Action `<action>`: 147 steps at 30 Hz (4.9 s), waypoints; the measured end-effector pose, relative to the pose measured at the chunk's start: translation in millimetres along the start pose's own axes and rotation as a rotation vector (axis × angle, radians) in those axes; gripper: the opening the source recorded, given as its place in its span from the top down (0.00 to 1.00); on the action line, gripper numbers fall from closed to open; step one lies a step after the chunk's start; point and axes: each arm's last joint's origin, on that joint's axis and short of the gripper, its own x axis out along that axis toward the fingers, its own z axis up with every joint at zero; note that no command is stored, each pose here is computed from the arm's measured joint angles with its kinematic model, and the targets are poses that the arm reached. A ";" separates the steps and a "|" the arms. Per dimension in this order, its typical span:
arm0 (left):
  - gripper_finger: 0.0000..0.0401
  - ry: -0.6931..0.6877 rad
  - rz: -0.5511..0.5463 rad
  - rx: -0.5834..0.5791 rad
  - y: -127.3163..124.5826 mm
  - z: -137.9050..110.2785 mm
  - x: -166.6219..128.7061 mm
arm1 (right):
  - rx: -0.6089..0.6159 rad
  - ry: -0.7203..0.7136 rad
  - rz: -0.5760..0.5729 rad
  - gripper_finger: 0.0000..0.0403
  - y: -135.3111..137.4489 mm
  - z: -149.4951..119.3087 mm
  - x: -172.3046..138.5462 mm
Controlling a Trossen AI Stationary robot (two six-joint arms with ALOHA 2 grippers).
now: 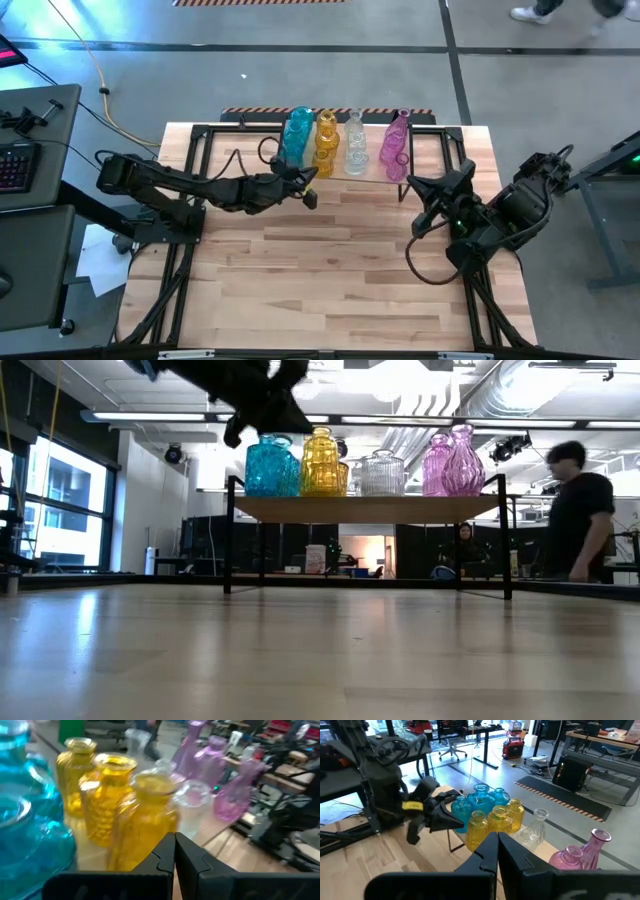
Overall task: Sort vases onto shelf
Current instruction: Return to Home Position
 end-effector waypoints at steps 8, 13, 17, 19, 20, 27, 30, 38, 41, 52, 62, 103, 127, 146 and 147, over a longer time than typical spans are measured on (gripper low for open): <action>1.00 -0.029 -0.259 0.095 -13.0 29.0 -44.5 | 0.005 0.032 0.079 1.00 3.7 -5.0 -13.3; 1.00 0.026 -0.355 0.164 -0.5 46.0 -76.8 | 0.044 0.032 0.148 1.00 -5.7 -17.8 -28.0; 1.00 0.096 -0.325 0.214 17.9 51.9 -96.2 | 0.124 0.040 0.209 1.00 -28.5 -42.6 -36.0; 1.00 0.124 -0.323 0.233 25.6 53.7 -103.6 | 0.160 0.050 0.248 1.00 -39.7 -57.6 -37.2; 1.00 0.140 -0.330 0.242 28.5 53.9 -106.5 | 0.185 0.055 0.270 1.00 -44.7 -64.4 -37.5; 1.00 0.342 -0.400 0.309 42.8 42.5 -119.4 | 0.326 0.097 0.441 1.00 -80.4 -116.1 -31.3; 1.00 0.424 -0.399 0.313 47.4 36.7 -122.3 | 0.386 0.122 0.529 1.00 -93.0 -137.8 -28.2; 1.00 0.410 -0.464 0.199 42.9 41.1 -138.2 | 0.475 -0.042 0.663 1.00 -97.2 -148.7 -33.6; 1.00 0.408 -0.417 0.142 43.8 41.0 -140.1 | 0.485 -0.071 0.651 1.00 -101.3 -142.4 -33.5; 1.00 0.412 -0.568 0.414 36.8 33.6 -151.4 | 0.386 -0.032 0.759 1.00 -102.3 -139.4 -32.9; 1.00 0.294 -0.739 0.549 25.6 38.7 -156.0 | 0.134 -0.405 1.537 1.00 -127.0 -96.5 -40.9; 1.00 0.131 -0.624 0.343 132.0 -47.9 -124.6 | -0.146 -0.573 1.445 1.00 -122.5 -224.9 18.7; 1.00 0.087 -0.475 0.238 165.0 -89.0 -134.5 | -0.132 -0.379 1.348 1.00 -111.0 -262.1 43.8; 1.00 0.105 -0.456 0.197 165.7 -90.1 -134.1 | -0.207 -0.290 1.180 1.00 -110.7 -274.6 52.6; 1.00 0.107 -0.455 0.192 165.7 -90.3 -133.9 | -0.219 -0.298 1.187 1.00 -110.6 -274.6 52.3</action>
